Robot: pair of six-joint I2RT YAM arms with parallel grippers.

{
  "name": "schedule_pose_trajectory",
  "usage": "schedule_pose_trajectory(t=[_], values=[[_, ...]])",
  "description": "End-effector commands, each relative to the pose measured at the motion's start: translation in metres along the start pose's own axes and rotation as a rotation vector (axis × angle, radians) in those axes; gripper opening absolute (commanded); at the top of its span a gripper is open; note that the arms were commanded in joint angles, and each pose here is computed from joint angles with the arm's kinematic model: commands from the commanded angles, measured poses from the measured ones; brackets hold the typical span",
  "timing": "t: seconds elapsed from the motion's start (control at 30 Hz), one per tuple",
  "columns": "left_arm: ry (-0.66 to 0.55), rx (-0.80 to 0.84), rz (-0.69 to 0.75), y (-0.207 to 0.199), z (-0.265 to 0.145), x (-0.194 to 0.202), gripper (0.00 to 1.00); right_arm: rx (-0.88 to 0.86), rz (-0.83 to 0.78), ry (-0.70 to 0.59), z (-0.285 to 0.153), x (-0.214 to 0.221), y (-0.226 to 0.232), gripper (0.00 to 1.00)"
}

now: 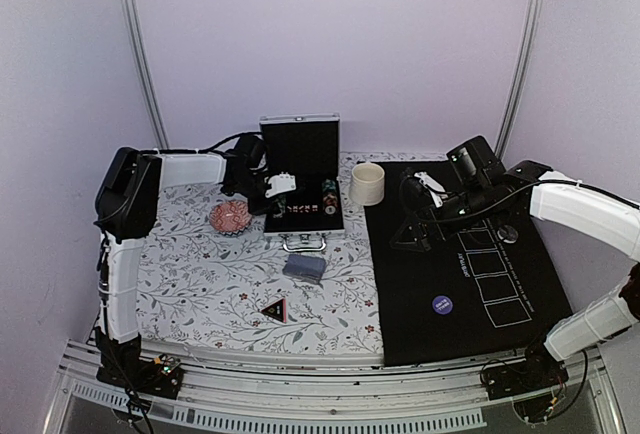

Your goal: Distribute texas hold em gaming equipment

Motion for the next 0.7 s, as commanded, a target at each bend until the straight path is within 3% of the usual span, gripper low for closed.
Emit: schedule_pose_trajectory(t=[0.0,0.27,0.67], values=[[-0.007,0.164,0.017,-0.037,0.018,0.004,0.48,0.007,0.011,0.005,0.000,-0.003,-0.001,0.99],[-0.023,0.239,0.031,-0.048,0.014,0.003,0.52,0.008,0.014,0.006,0.001,-0.003,-0.002,0.99],[0.058,0.126,-0.005,-0.034,0.031,0.013,0.52,0.005,0.018,0.005,0.000,-0.001,-0.002,0.99]])
Point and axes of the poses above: each gripper's point midway between its finger pads, its own z axis out along the fingers, its own y axis along the line the jaws close on, x = y × z, the point moved 7 cm from there along -z, back along the fingers, and after that the axes turned 2 degrees about -z, right-handed, at the moved point
